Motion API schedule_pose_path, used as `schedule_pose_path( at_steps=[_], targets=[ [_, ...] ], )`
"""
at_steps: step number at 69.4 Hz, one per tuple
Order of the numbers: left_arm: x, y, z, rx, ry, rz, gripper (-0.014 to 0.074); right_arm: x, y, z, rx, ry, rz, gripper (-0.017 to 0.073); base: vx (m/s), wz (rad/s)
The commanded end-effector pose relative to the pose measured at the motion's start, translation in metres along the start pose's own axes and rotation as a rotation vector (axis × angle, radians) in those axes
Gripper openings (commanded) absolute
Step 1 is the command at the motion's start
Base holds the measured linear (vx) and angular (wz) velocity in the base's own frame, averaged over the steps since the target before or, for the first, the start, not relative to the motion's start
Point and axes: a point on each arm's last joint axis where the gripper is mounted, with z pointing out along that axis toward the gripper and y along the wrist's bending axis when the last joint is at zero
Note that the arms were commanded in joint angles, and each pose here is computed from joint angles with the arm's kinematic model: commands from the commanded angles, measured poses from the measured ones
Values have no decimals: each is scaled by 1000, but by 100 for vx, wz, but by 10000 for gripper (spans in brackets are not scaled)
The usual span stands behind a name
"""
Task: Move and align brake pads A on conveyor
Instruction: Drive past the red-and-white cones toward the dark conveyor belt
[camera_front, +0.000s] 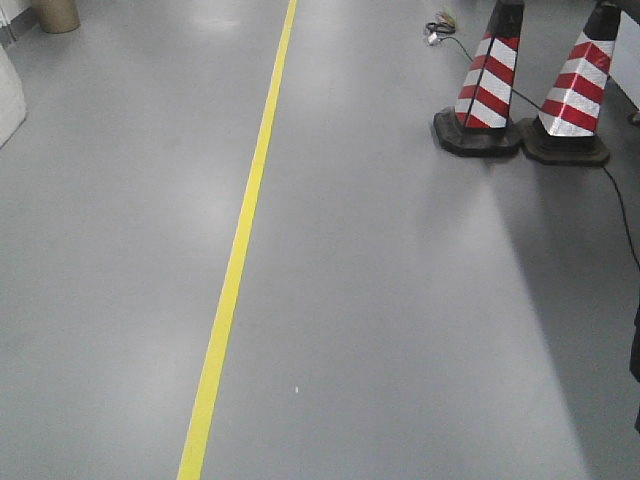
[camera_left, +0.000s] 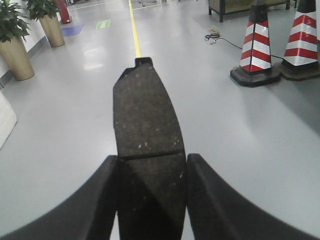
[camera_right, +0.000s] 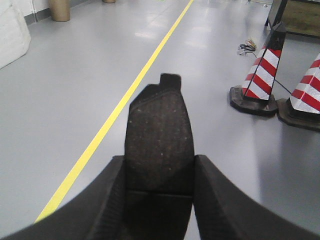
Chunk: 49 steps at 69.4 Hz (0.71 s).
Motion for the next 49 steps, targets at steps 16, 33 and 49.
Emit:
schedule_pose_path(
  at_steps=[16, 33, 49],
  targets=[
    [-19, 2, -3, -13, -127, -10, 183, -18, -2, -3, 18, -121, -9, 97, 75, -2],
    [-19, 2, -3, -13, -127, -10, 183, -18, -2, -3, 18, -121, -9, 97, 73, -3],
    [-19, 2, -3, -13, -127, -10, 183, -18, -2, -3, 18, -121, -9, 97, 72, -7]
  ],
)
